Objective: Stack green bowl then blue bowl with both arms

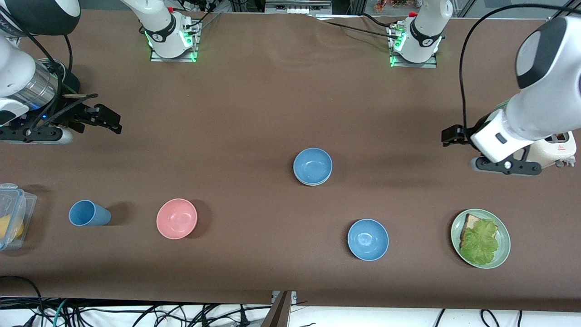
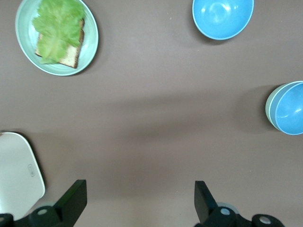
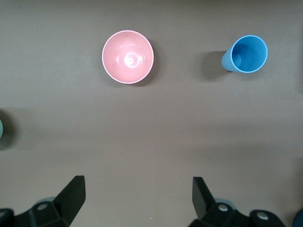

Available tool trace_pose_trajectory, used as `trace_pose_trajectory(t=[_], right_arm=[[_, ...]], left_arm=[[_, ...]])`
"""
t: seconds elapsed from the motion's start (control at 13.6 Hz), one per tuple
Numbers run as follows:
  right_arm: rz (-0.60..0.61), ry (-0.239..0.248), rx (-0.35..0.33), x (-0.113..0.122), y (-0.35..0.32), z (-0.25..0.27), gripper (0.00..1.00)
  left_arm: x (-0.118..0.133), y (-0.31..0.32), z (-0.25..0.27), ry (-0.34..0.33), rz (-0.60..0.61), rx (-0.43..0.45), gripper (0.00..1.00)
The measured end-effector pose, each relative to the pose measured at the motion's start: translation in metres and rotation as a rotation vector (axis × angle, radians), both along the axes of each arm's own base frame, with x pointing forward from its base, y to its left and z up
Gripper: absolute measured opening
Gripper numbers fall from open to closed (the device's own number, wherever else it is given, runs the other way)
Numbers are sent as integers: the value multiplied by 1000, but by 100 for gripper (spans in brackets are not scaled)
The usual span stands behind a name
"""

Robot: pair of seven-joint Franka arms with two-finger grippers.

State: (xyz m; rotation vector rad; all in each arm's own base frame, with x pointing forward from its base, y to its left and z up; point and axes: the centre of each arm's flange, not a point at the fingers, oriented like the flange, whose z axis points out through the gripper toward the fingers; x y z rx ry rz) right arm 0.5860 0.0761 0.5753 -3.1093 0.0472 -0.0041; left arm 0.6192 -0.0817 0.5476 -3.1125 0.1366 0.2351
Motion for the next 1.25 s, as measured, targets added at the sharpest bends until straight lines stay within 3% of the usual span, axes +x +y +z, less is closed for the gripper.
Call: trace_pose_trajectory(t=[0.29,0.73,1.25], right_arm=[[4,0,0,0,1,0,100],[5,0,0,0,2,0,100],[6,0,0,0,3,0,100]], left_arm=[[-12,35,30,-62,17,-8,100],[-58,45,22,-77,15,18,100],[-63,45,22,-81,20,6,100]])
